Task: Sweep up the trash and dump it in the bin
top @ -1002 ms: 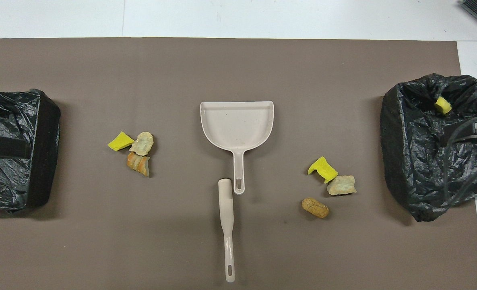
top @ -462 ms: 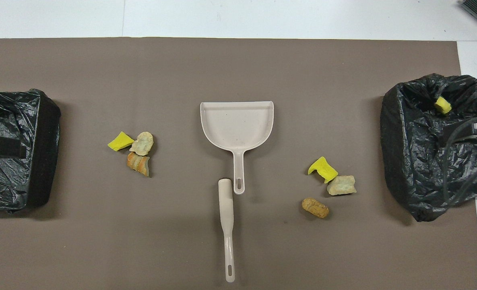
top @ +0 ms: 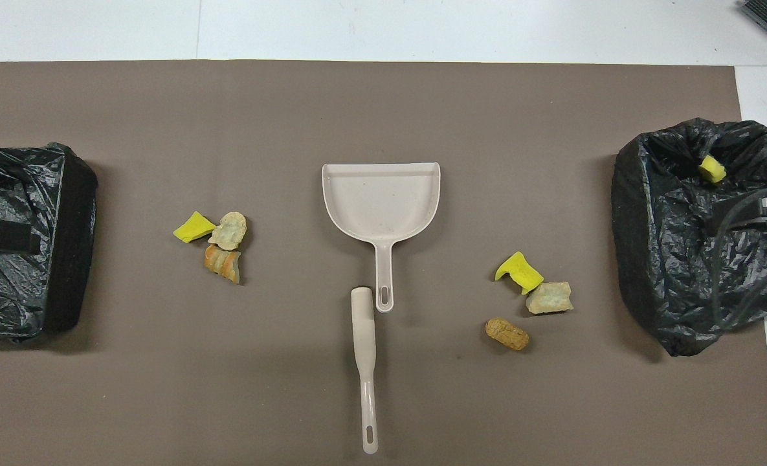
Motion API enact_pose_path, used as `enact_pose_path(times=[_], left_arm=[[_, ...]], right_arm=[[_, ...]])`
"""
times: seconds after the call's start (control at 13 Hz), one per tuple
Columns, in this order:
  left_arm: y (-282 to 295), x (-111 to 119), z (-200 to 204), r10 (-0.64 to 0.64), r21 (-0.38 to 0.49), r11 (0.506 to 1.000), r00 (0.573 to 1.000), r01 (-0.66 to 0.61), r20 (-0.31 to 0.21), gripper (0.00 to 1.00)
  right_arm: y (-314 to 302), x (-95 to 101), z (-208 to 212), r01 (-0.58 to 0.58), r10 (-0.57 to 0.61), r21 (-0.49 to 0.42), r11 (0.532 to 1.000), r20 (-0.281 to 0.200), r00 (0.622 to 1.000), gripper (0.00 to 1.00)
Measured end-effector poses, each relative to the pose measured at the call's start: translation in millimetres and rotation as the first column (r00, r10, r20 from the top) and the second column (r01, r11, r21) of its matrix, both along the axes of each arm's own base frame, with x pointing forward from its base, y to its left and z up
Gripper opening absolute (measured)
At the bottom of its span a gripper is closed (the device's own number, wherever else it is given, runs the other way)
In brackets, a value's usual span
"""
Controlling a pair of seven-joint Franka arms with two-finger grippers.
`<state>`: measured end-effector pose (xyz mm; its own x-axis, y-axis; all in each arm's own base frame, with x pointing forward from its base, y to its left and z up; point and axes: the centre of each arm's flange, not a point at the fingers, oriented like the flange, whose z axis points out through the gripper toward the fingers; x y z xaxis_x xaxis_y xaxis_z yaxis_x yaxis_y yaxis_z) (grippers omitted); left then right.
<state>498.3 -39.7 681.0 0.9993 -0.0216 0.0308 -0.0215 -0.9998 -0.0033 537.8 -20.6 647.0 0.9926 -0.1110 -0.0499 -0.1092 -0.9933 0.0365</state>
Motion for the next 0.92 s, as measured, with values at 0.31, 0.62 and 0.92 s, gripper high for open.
enact_pose_path(times=[0.31,0.62,0.92], left_arm=[[-27.5,-8.2,-8.7,-0.038,-0.024,0.999,0.999,0.037,-0.030,1.00],[-100.3,-13.0,-58.3,0.042,-0.023,0.999,0.999,-0.042,-0.015,1.00],[-195.5,-48.5,-123.6,-0.015,-0.017,1.000,0.998,0.014,-0.069,1.00]], right_arm=[[0.0,0.0,0.0,0.000,0.000,0.000,1.000,0.000,1.000,1.00],[-0.4,-4.1,-0.8,0.002,-0.002,0.001,1.000,-0.025,1.000,1.00],[5.0,-5.2,-2.3,-0.008,0.008,0.007,1.000,-0.036,0.999,1.00]])
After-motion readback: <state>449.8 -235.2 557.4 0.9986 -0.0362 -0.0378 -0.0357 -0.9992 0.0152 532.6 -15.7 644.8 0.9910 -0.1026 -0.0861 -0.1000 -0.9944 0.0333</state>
